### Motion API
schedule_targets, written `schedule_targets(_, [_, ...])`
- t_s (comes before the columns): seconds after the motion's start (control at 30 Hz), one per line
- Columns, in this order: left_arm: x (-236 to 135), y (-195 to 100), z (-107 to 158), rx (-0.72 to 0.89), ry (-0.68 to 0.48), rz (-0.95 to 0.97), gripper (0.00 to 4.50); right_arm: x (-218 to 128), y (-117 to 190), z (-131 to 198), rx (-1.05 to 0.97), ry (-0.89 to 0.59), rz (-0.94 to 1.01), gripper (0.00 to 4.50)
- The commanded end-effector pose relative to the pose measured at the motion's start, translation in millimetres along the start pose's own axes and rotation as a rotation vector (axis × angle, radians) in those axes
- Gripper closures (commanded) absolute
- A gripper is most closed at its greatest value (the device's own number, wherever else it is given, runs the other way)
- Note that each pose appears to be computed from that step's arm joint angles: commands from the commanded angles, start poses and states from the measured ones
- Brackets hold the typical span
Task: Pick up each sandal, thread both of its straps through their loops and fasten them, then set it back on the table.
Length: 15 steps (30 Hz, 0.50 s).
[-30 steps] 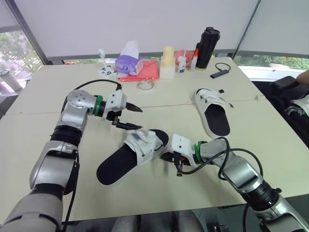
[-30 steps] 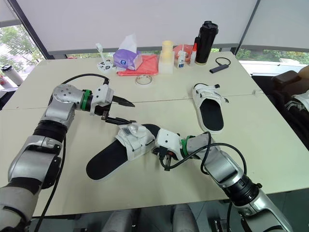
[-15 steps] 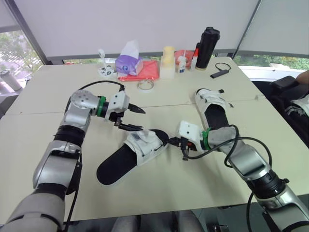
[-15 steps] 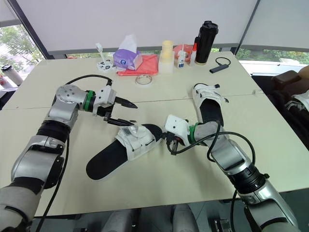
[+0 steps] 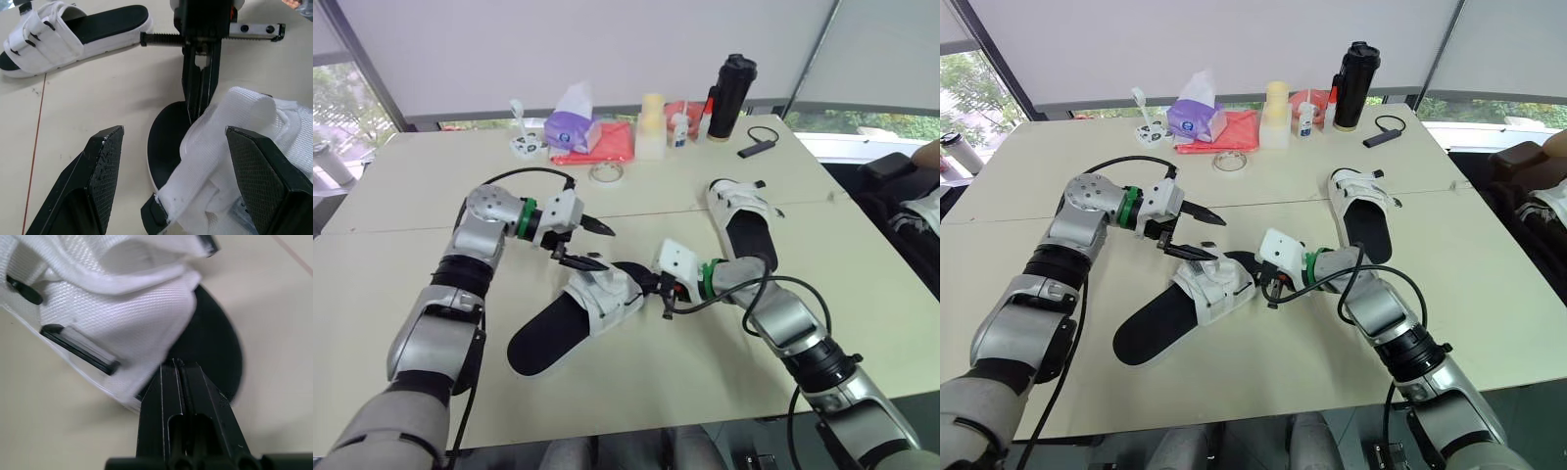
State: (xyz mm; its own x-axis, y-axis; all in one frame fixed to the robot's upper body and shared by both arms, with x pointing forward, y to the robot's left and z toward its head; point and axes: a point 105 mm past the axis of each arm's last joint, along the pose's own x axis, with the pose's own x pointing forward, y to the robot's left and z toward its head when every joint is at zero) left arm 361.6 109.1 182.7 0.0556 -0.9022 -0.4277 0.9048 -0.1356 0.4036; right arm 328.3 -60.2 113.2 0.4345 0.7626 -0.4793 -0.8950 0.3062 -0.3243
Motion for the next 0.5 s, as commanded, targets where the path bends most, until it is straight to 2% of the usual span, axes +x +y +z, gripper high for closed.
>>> schedule_targets(0.03, [-14, 7, 11, 0.056, 0.011, 0.032, 1.07, 3, 0, 8, -0.034, -0.019, 0.005, 4.50])
schedule_targets(0.27, [-19, 2, 10, 0.052, 0.015, 0.027, 1.07, 8, 9, 0, -0.037, 0.000, 0.032, 4.50])
schedule_targets(0.5, [-5, -4, 8, 0.056, 0.002, 0.008, 1.07, 8, 12, -2, -0.034, 0.004, 0.039, 4.50])
